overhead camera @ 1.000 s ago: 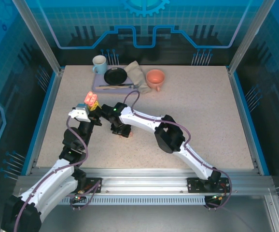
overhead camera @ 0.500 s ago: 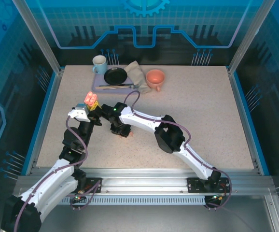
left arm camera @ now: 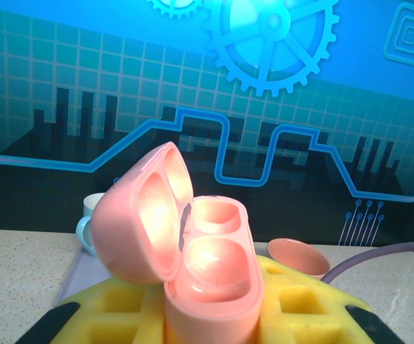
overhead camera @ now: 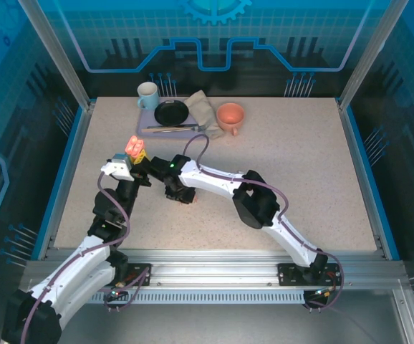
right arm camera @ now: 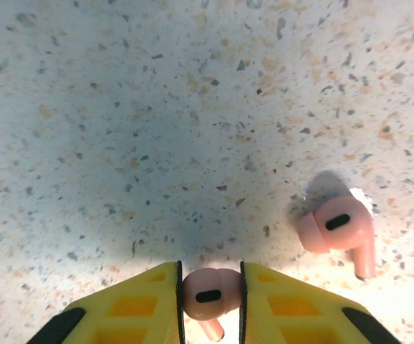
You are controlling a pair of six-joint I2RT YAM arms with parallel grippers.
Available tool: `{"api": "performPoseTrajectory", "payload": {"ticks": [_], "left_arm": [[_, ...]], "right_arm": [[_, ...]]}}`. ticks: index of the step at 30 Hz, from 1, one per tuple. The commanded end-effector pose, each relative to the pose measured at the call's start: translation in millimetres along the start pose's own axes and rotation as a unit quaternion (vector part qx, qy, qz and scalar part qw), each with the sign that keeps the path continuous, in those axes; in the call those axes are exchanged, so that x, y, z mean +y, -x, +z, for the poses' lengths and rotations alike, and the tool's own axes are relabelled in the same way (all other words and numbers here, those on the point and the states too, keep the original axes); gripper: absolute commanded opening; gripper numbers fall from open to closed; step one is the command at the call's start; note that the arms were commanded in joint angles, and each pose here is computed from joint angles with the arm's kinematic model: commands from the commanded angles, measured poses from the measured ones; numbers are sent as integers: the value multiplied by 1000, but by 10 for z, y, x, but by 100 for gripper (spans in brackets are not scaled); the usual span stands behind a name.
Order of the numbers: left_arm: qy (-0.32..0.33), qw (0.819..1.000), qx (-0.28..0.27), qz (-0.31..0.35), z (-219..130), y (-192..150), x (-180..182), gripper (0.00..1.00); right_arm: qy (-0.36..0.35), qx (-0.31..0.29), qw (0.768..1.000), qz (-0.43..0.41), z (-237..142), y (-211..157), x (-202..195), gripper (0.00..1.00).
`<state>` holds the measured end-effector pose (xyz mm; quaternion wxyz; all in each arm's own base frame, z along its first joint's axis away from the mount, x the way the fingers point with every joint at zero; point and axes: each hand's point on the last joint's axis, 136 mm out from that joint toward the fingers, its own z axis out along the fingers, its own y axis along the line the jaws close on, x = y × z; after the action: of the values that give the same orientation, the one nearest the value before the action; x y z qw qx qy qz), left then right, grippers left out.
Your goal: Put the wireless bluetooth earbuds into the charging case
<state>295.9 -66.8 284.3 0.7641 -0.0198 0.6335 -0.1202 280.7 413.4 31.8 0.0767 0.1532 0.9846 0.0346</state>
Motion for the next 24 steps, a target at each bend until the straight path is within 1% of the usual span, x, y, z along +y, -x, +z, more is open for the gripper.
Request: {"api": "performPoseTrajectory", "payload": {"ticks": [1,7,13,18,22,24], "left_arm": [[2,1000,-22,-10,28,167,6,0],[-13,1000,-18,-7,61,181,-56,0],[-52,999,-12,1,96,162,-200,0],[-100,995,-7,12,128,169,-379,0],[-149,989,7,19,147,141,-562,0],[-170,985,12,17,155,129,-639,0]], "right_arm": [[42,-46,998,-4,-445,141,71,23],[49,-69,996,9,-594,303,-94,22],[48,-91,994,24,-639,511,-367,22],[37,-108,993,32,-647,681,-658,21],[40,-142,989,25,-805,888,-887,21],[52,-173,983,17,-1004,1042,-991,21]]}}
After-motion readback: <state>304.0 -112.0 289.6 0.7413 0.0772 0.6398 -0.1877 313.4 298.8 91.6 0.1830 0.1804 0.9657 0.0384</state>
